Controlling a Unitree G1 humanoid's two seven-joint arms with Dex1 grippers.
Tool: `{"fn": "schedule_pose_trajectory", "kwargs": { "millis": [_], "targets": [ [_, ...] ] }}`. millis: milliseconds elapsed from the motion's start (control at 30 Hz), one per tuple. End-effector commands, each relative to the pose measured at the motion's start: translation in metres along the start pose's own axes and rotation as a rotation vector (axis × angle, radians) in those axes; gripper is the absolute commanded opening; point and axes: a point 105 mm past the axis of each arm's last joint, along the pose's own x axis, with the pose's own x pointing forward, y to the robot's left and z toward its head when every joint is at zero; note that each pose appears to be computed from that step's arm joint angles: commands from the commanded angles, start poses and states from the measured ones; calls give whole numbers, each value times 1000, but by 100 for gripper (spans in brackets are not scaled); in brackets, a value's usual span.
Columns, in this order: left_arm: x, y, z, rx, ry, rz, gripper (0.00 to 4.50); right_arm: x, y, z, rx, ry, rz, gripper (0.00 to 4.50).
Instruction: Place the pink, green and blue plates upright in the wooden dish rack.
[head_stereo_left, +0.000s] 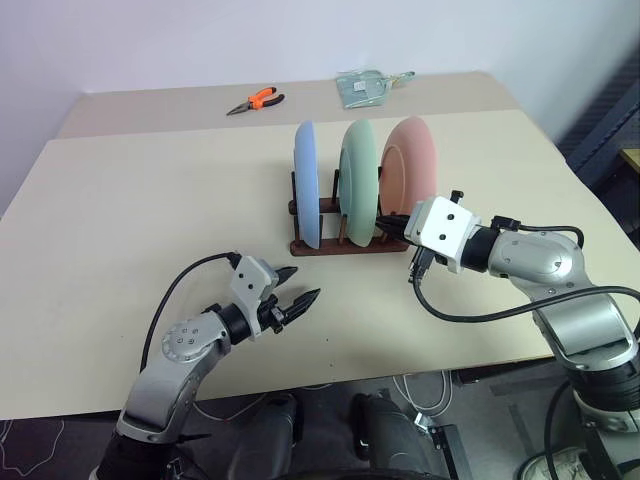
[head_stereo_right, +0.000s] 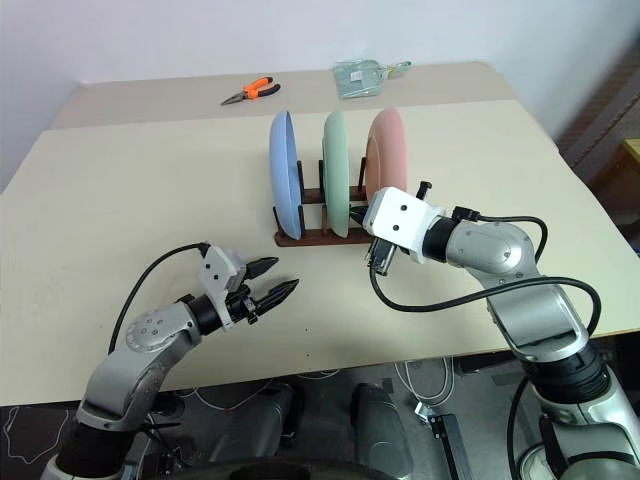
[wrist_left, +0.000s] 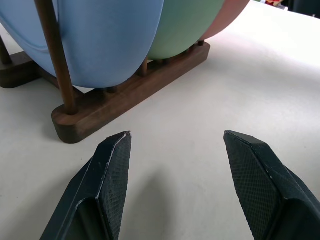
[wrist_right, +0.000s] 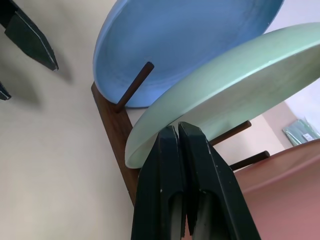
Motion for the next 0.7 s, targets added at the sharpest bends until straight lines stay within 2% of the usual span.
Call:
{"fn": "schedule_pose_trajectory", "kwargs": {
  "millis": [33, 133, 233, 333, 500, 700],
  "targets": [
    [-4, -1, 7, 33, -19, 1, 301, -24, 2, -11, 40, 46, 45, 5],
    [-9, 8, 2, 43, 1, 34, 301, -45, 18, -32, 128, 117, 120, 5],
    [-19, 28, -4, 56, 28, 111, 301, -58, 7, -62, 179, 184, 10, 5],
    [-39, 57, -11, 106, 69, 234, 301, -66, -8, -83, 232, 186, -115, 5],
    [-68, 87, -22, 136, 114, 369, 301, -61, -14, -105, 332, 156, -210, 5],
    [-81, 90, -22, 139, 123, 411, 301, -46, -15, -113, 391, 95, -222, 5]
  ]
}}
